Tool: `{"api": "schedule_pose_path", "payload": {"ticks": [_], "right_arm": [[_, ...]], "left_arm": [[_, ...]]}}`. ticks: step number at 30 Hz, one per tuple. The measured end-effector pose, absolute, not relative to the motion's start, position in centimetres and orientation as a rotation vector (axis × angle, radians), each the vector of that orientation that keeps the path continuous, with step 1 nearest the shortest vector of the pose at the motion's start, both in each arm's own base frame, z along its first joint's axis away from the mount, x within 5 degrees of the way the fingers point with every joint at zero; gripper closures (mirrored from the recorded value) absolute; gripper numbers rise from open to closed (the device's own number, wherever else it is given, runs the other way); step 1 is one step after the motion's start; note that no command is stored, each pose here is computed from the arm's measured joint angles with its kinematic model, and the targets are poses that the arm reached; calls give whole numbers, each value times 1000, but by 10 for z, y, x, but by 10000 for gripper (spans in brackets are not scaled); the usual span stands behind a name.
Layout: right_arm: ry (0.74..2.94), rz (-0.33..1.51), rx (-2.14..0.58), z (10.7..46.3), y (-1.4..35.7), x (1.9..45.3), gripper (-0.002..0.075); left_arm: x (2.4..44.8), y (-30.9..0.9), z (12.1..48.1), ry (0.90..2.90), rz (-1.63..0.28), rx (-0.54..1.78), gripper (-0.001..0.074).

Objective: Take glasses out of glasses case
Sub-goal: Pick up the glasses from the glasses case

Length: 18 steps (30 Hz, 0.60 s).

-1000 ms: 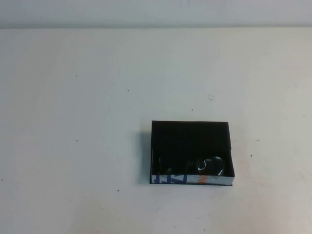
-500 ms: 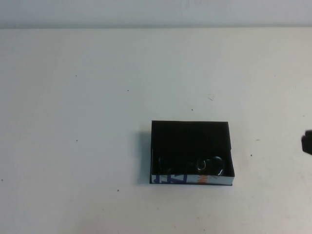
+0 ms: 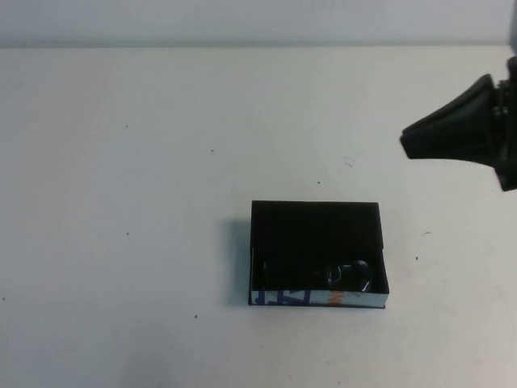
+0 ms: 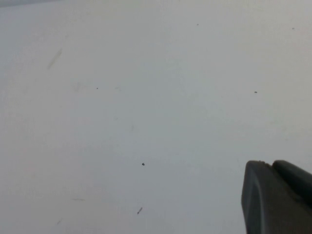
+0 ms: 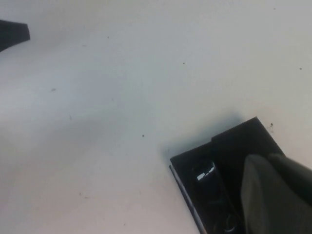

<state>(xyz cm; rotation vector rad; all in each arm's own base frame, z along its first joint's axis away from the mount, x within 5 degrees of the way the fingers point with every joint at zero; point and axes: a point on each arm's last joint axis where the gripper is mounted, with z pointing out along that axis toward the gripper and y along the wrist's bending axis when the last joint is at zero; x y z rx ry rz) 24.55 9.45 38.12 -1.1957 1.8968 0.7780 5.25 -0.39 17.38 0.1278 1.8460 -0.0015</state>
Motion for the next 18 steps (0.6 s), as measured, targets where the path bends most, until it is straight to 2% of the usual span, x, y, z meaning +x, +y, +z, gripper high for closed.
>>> {"api": "schedule_pose_path", "payload": {"ticks": [6,13,15,18], "right_arm": [[1973,694,-1501,351,142,281,743],[2174,322,-1852,289,181,307,729],[2181,263,-1919,273,191,310,696],[2160,226,-1962,253,208,316,587]], "left_arm": [[53,-4,174,1846,-2,128,739],[53,-4,174,1846,-2,128,740],[53,-4,174,1846,-2,128,739],[53,-4,174,1846,-2,128,739]]}}
